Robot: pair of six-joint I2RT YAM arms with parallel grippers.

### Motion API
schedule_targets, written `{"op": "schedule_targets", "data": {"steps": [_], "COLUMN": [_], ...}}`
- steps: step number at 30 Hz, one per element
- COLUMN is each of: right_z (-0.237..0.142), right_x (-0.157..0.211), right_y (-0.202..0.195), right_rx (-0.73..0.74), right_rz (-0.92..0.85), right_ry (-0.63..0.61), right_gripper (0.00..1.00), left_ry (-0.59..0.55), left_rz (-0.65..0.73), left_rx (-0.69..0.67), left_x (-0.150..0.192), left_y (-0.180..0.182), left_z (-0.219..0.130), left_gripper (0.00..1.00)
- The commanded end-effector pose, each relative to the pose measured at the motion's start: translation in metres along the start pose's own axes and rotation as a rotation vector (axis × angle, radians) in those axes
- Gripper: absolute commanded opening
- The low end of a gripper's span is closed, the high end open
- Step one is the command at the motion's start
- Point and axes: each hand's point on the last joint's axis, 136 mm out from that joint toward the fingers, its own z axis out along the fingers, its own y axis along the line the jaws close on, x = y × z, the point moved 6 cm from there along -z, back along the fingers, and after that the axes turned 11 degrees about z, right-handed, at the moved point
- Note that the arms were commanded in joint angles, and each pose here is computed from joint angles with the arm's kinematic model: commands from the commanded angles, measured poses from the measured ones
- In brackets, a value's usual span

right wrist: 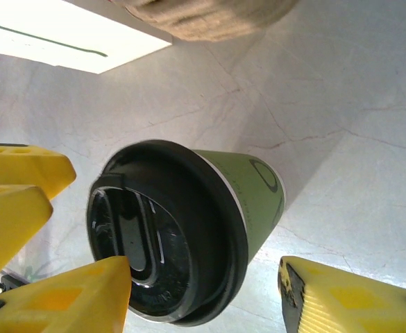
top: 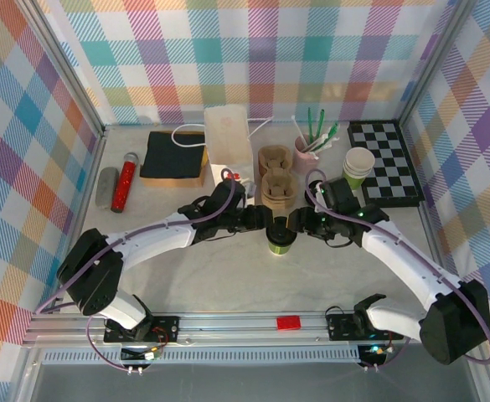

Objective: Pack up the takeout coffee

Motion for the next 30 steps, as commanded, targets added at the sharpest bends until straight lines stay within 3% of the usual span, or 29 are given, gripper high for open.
{"op": "schedule_targets", "data": {"steps": [1,30], "right_z": [-0.002,0.024], "right_x": [-0.004,0.001], "right_y": [0.001,-0.021], "right_rx": [0.029,0.047], "right_rz": [-0.024,0.032], "right_ry": [0.001,0.045], "right_gripper": [0.58,0.50], "left_ry": [0.026,0.079], "left_rz": [0.022,0.011], "left_rx": [-0.021,-0.049], "left_x": [-0.001,0.025], "left_y": [0.003,0.018], "left_z": [0.004,0.023], "left_gripper": [0.51,0.48]}}
